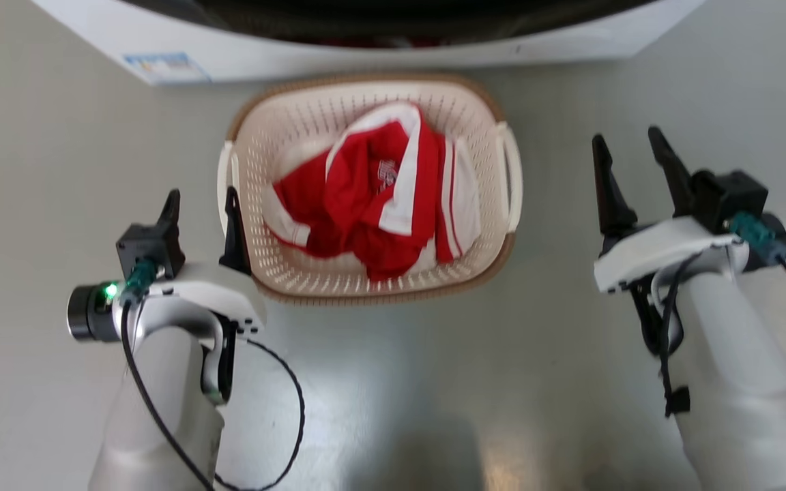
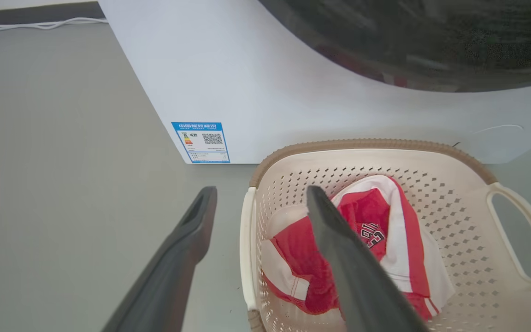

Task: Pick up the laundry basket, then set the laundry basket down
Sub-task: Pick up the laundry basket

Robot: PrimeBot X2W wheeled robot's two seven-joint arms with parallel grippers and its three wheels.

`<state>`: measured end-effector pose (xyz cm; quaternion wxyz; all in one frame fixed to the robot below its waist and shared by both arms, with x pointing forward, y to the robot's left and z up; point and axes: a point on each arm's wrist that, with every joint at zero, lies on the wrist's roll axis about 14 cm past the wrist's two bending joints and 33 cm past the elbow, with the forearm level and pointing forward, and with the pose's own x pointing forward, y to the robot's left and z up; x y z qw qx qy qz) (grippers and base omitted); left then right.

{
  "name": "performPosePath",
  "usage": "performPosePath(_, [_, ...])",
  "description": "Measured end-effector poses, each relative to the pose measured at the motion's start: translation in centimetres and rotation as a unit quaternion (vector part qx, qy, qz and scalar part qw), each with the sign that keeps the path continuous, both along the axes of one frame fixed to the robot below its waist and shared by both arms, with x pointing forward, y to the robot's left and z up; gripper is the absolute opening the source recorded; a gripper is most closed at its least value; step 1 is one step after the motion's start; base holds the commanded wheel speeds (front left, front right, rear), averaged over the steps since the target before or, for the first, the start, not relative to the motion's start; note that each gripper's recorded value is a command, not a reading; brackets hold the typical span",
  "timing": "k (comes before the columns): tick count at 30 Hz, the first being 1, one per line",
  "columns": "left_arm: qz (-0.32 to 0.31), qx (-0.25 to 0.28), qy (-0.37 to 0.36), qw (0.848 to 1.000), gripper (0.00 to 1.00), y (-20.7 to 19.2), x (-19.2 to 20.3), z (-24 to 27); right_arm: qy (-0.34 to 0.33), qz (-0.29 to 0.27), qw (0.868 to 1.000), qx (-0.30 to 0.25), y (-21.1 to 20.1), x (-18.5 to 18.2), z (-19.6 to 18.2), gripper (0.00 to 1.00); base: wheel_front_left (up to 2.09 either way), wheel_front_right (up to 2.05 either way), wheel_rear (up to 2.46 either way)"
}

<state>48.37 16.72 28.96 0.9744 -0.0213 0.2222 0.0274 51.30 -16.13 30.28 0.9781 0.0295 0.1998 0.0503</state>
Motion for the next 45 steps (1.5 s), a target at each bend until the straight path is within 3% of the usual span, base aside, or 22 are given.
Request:
performPosePath(7, [0.007, 0.009, 0.056, 0.998, 1.0, 0.8, 0.2, -5.1, 0.057, 0.003, 0.998, 0.019, 1.2, 0.7, -5.6, 1.0, 0.0, 0.0, 0.0])
performPosePath(20, [-0.002, 0.016, 0.112, 0.994, 1.0, 1.2, 0.0, -9.9, 0.127, 0.055, 0.99, 0.039, 5.4, 0.3, -12.1, 1.0, 0.0, 0.0, 0.0])
performPosePath(38, [-0.029, 0.01, 0.162, 0.986, 1.0, 0.1, -0.1, -13.1, 0.181, 0.075, 0.979, 0.055, 7.5, -0.3, -15.8, 1.0, 0.0, 0.0, 0.0])
performPosePath(42, [-0.031, 0.007, 0.169, 0.985, 1.0, -0.2, -0.1, -13.4, 0.188, 0.076, 0.978, 0.057, 7.7, -0.5, -16.2, 0.8, 0.0, 0.0, 0.0])
performPosePath(44, [-0.032, 0.006, 0.172, 0.985, 1.0, -0.3, -0.1, -13.6, 0.189, 0.077, 0.977, 0.057, 7.7, -0.4, -16.3, 0.53, 0.0, 0.0, 0.0])
performPosePath(45, [-0.034, 0.005, 0.172, 0.985, 1.0, -0.4, 0.0, -13.6, 0.191, 0.077, 0.977, 0.058, 7.8, -0.4, -16.4, 0.46, 0.0, 0.0, 0.0])
